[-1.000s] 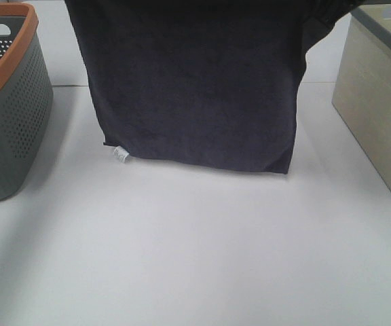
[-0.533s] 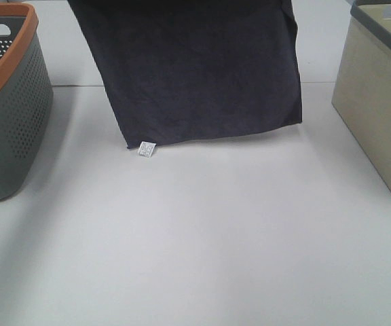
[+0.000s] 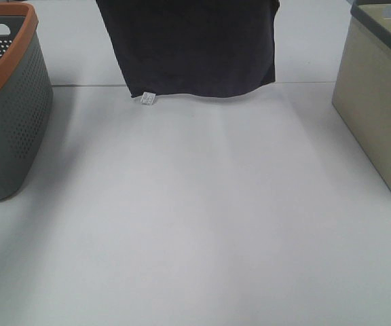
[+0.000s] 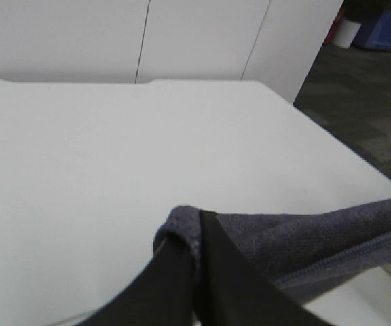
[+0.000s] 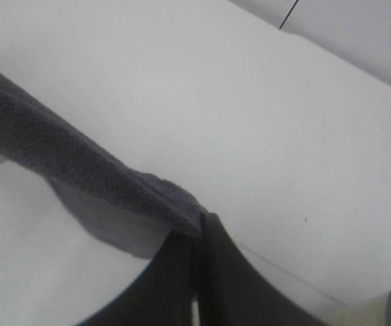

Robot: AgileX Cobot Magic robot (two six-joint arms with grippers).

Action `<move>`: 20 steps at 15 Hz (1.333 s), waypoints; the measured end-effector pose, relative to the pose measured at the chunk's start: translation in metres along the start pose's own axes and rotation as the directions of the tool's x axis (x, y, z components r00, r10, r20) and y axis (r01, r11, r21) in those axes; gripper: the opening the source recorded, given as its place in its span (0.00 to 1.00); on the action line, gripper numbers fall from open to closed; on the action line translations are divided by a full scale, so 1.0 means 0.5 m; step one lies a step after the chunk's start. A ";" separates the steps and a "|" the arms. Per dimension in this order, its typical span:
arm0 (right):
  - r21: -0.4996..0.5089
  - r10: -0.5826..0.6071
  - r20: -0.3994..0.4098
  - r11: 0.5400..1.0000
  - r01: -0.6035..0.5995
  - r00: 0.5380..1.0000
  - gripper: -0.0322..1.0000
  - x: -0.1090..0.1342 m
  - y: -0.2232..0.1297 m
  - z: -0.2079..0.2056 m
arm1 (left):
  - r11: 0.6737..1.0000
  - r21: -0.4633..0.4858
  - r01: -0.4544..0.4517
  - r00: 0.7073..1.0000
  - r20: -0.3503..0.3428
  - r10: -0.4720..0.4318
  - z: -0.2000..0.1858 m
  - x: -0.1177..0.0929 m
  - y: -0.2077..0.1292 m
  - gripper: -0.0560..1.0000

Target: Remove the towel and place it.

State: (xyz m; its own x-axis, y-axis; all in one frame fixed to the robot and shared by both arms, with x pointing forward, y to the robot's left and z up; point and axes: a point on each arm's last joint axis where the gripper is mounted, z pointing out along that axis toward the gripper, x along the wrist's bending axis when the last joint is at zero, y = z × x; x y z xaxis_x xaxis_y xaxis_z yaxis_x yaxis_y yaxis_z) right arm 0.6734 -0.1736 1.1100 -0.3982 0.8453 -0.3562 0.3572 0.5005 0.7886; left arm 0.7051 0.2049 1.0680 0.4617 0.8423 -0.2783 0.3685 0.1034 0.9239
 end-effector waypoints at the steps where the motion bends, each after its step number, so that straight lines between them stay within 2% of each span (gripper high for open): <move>1: 0.049 0.006 -0.025 0.999 -0.005 1.000 0.05 0.015 -0.033 0.008 | 0.998 0.063 0.014 1.000 -0.002 -0.014 0.002 0.006 -0.042 0.05; 3: 0.148 0.013 -0.074 0.989 -0.002 0.997 0.05 0.052 -0.120 0.006 | 0.975 0.209 0.073 0.997 -0.006 -0.073 0.000 0.005 -0.149 0.05; 6: 0.208 0.015 -0.118 0.978 0.010 0.993 0.05 0.103 -0.242 -0.032 | 0.929 0.366 0.062 0.998 -0.006 -0.064 -0.018 -0.027 -0.264 0.05; 12: 0.281 0.066 -0.153 0.960 -0.021 0.986 0.05 0.148 -0.353 -0.083 | 0.887 0.461 0.036 0.998 -0.069 -0.004 -0.036 -0.086 -0.340 0.05; 14: 0.301 0.065 -0.162 0.953 -0.014 0.985 0.05 0.157 -0.374 -0.086 | 0.862 0.503 0.064 0.996 -0.082 -0.026 -0.049 -0.091 -0.375 0.05; 15: 0.324 0.054 -0.177 0.946 0.006 0.983 0.05 0.165 -0.396 -0.091 | 0.830 0.550 0.095 0.995 -0.089 -0.054 -0.069 -0.094 -0.412 0.05; 16: 0.332 0.042 -0.186 0.943 0.022 0.982 0.05 0.169 -0.404 -0.093 | 0.819 0.564 0.103 0.994 -0.088 -0.064 -0.075 -0.095 -0.423 0.05; 17: 0.341 -0.008 -0.215 0.937 0.083 0.976 0.05 0.176 -0.419 -0.097 | 0.804 0.584 0.112 0.993 -0.086 -0.076 -0.084 -0.096 -0.437 0.05; 18: 0.333 -0.141 -0.282 0.913 0.234 0.949 0.05 0.185 -0.441 -0.103 | 0.792 0.599 0.117 0.993 -0.077 -0.088 -0.091 -0.100 -0.449 0.05; 20: 0.274 -0.340 -0.386 0.846 0.458 0.858 0.05 0.205 -0.460 -0.111 | 0.790 0.602 0.117 0.993 -0.082 -0.084 -0.092 -0.099 -0.451 0.05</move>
State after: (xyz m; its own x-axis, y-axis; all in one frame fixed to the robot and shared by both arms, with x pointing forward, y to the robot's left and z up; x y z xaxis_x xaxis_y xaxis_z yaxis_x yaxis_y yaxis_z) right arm 0.5038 -0.2127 0.9198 -0.7888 0.4830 -0.3802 0.3509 0.8617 0.3666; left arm 0.5621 0.1644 0.8856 0.3608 0.8713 -0.3326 0.8309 -0.1384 0.5389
